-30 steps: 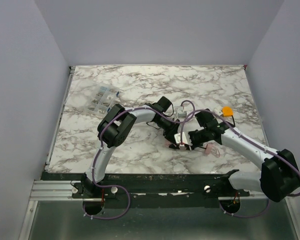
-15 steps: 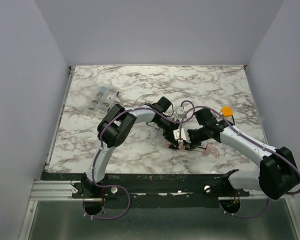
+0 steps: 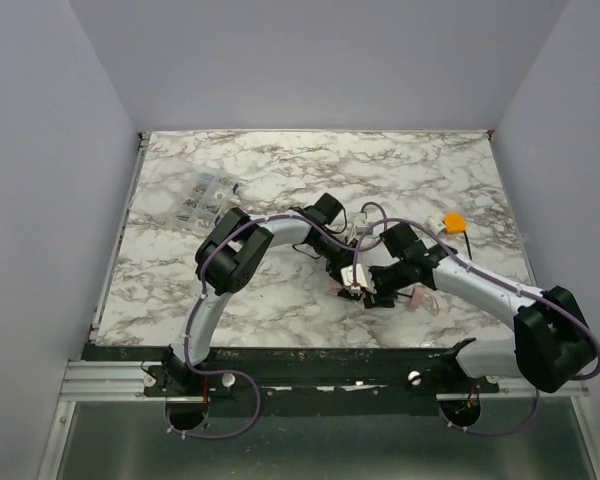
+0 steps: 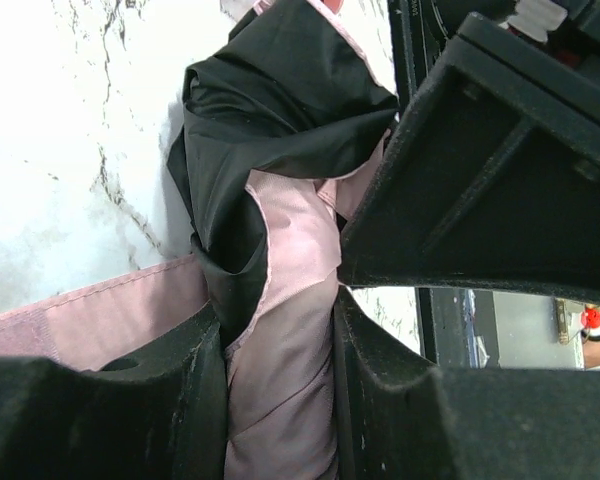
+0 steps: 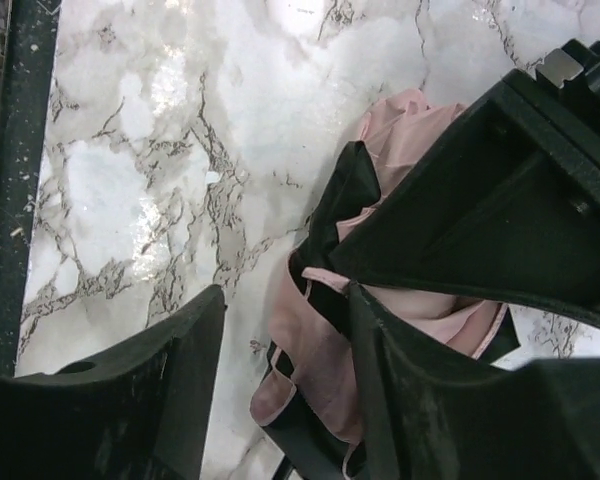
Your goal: Put away the umbrella
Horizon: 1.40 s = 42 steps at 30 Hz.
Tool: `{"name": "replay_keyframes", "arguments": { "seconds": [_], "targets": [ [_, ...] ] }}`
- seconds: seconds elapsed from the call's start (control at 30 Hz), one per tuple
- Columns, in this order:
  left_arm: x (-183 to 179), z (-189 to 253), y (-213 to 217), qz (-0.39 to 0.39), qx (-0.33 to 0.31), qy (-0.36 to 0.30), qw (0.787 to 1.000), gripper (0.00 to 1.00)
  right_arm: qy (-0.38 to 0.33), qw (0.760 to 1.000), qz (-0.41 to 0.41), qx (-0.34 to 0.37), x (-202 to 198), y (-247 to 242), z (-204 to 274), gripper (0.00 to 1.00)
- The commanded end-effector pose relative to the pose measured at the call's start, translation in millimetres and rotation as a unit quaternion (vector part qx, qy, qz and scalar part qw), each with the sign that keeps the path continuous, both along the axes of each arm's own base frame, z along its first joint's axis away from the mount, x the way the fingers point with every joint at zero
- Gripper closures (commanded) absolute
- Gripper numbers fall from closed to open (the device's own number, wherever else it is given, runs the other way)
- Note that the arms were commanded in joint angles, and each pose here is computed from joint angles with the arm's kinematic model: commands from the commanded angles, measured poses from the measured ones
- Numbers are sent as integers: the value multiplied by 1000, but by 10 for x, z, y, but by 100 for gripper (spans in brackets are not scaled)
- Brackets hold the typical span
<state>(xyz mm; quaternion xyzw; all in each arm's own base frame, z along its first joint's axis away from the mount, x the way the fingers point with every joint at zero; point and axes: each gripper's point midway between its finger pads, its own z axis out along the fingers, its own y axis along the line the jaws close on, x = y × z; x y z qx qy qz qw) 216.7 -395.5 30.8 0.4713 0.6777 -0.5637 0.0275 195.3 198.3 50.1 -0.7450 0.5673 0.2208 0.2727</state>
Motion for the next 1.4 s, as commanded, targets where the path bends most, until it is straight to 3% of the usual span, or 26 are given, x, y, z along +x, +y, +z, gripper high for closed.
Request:
{"name": "replay_keyframes", "arguments": {
  "seconds": [0.0,0.13,0.3,0.53,0.8,0.87,1.07,1.37],
  "targets": [
    [-330,-1283,693,0,239,-2,971,100,6,1000,8,28,-86,66,249,41],
    [-340,-1285,697,-1,240,1,971,100,6,997,10,77,-176,138,729,32],
    [-338,-1284,696,0,239,3,971,100,-22,995,-61,72,8,-68,907,31],
    [-341,-1277,688,1,239,5,971,100,-24,986,-166,18,307,-399,495,39],
    [-340,-1282,692,1,240,4,971,100,-27,983,-181,-2,467,-450,191,43],
    [-336,-1279,688,1,240,3,971,100,-23,983,-180,-6,493,-442,128,49],
    [-333,-1284,692,1,241,2,970,100,8,988,-155,3,391,-367,118,87],
    [-326,-1286,689,2,242,1,970,100,24,987,-136,84,452,-67,471,95]
  ]
}}
